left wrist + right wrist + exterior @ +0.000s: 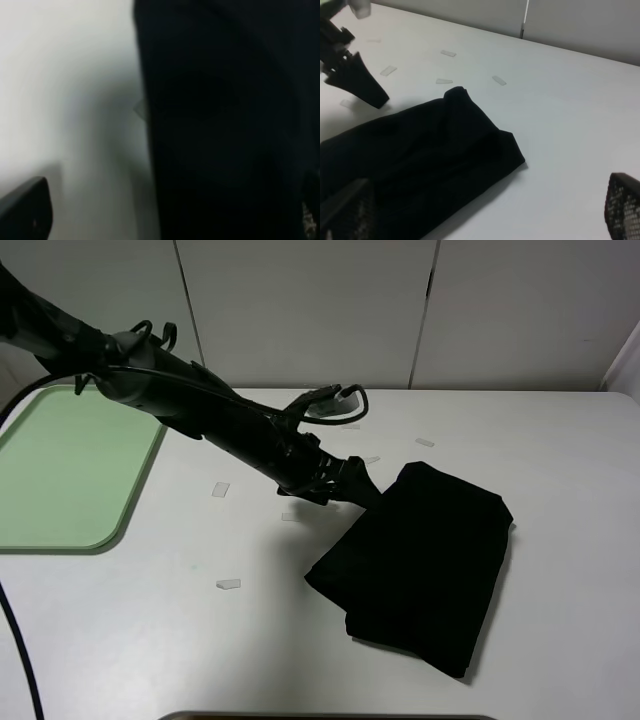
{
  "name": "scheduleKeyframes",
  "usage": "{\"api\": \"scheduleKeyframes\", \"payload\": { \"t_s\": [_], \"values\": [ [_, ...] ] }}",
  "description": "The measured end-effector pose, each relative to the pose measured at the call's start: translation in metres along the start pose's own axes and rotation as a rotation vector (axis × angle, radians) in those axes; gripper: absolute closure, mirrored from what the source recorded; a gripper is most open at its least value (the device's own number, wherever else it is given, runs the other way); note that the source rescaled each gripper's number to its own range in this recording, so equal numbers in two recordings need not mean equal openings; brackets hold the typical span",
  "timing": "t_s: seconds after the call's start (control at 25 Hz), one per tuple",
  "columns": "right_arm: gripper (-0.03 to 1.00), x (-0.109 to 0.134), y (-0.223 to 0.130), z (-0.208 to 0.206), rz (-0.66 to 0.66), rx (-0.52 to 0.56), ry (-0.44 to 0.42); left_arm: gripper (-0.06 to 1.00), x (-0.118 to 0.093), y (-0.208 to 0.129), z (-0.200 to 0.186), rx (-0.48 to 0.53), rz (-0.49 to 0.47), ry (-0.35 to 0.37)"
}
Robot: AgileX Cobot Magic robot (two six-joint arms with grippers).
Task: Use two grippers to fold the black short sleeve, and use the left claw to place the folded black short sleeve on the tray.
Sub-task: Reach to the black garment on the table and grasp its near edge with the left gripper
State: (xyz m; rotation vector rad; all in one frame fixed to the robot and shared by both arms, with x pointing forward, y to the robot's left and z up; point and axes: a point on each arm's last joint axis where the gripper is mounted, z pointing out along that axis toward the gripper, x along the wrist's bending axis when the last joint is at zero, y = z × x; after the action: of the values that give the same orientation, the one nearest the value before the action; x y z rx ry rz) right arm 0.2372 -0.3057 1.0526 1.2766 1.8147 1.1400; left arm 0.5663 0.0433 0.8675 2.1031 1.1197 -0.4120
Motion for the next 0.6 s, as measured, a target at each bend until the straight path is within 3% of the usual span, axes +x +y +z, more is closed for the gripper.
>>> {"api": "scheduleKeyframes", "payload": {
  "t_s": [0.6],
  "values": [
    [-0.03, 0.0, 0.0, 0.0, 0.0, 0.0, 0.001, -0.03, -0.017, -0.008, 0.032, 0.002, -0.072, -0.045]
  ]
}}
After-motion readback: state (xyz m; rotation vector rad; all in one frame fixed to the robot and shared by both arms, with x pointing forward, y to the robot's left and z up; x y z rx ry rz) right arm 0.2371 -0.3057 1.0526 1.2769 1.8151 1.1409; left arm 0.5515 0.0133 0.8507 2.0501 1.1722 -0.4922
